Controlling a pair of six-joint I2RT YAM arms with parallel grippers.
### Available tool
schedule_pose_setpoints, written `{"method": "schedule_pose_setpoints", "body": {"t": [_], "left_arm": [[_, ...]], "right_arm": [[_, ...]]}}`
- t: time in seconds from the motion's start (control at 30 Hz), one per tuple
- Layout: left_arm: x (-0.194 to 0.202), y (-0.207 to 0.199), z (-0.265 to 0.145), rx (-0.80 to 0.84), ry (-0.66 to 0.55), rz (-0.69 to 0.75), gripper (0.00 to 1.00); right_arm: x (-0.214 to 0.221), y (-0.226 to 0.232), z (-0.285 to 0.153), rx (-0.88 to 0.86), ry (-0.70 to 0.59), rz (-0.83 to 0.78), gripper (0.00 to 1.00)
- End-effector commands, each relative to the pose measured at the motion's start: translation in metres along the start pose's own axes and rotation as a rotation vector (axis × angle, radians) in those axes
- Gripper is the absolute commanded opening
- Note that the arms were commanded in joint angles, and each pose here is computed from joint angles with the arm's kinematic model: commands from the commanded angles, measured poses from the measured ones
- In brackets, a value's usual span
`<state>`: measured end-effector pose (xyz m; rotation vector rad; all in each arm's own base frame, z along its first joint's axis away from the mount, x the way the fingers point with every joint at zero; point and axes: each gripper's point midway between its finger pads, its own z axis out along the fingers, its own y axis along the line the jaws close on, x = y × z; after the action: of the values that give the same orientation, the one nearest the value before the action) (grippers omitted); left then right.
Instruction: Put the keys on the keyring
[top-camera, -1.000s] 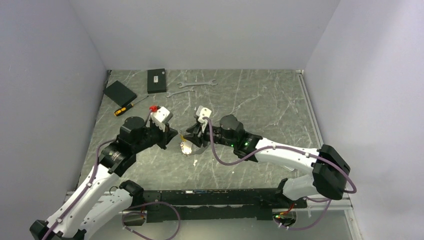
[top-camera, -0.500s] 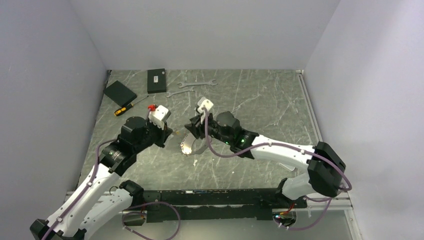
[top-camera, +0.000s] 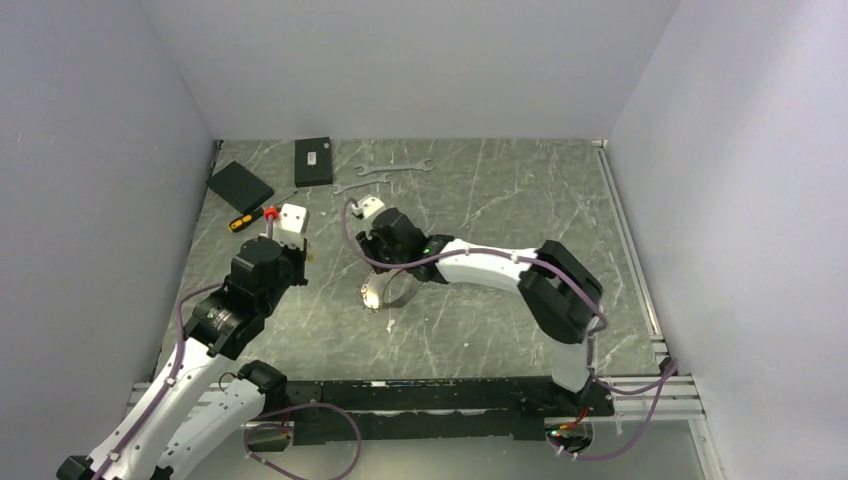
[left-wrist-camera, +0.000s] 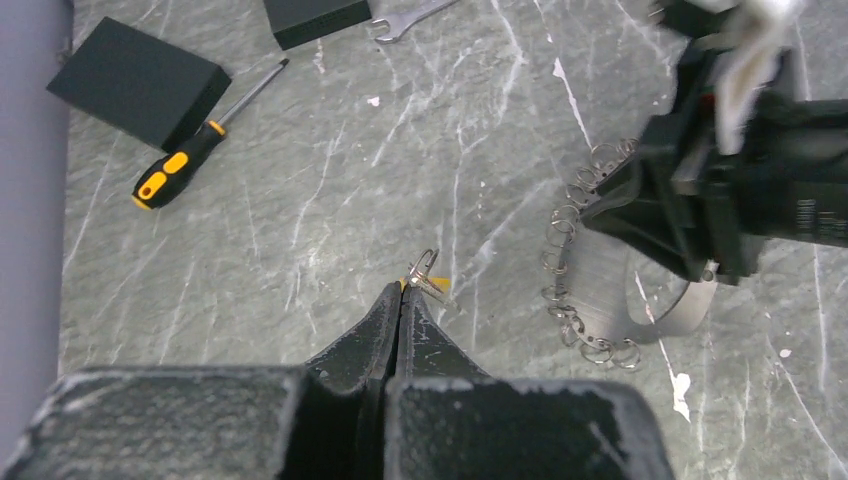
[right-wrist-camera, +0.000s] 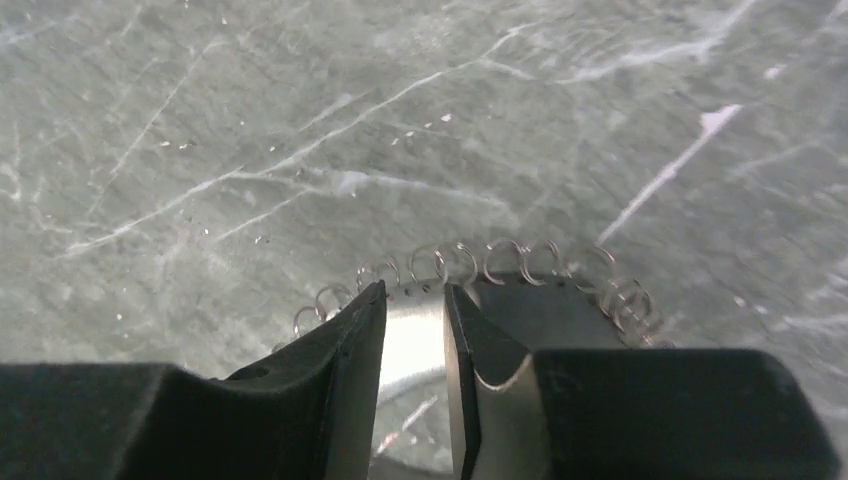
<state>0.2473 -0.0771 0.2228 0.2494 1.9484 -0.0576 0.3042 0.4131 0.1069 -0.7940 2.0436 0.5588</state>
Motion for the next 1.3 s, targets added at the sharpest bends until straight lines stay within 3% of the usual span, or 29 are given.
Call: {"method": "schedule_pose_setpoints", "body": {"t": [0.0, 0.1, 0.23, 0.73, 1.27], "left_arm": [[-0.018, 0.015, -0.007, -0.077, -0.048, -0.043, 0.00], [-0.017, 0.015, -0.007, -0.081, -0.041, -0.039, 0.00], [-0.017, 0.016, -0.007, -0.081, -0.045, -0.036, 0.00], [-0.014, 0.016, -0.003, -0.088, -0.029, -0.019, 0.00], [-0.012, 0.016, -0.001, -0.086, -0.022, -0.018, 0.00]], "right_arm": [[0.006, 0.010, 0.020, -0.073, 0.126, -0.041, 0.30], [0.021, 0.006, 0.033, -0.094, 0.197, 0.028, 0.29], [0.025, 0.002, 0.040, -0.112, 0.202, 0.086, 0.28], [0.037, 0.003, 0.049, -0.148, 0.239, 0.108, 0.29], [0.034, 0.001, 0.057, -0.138, 0.243, 0.124, 0.39]]}}
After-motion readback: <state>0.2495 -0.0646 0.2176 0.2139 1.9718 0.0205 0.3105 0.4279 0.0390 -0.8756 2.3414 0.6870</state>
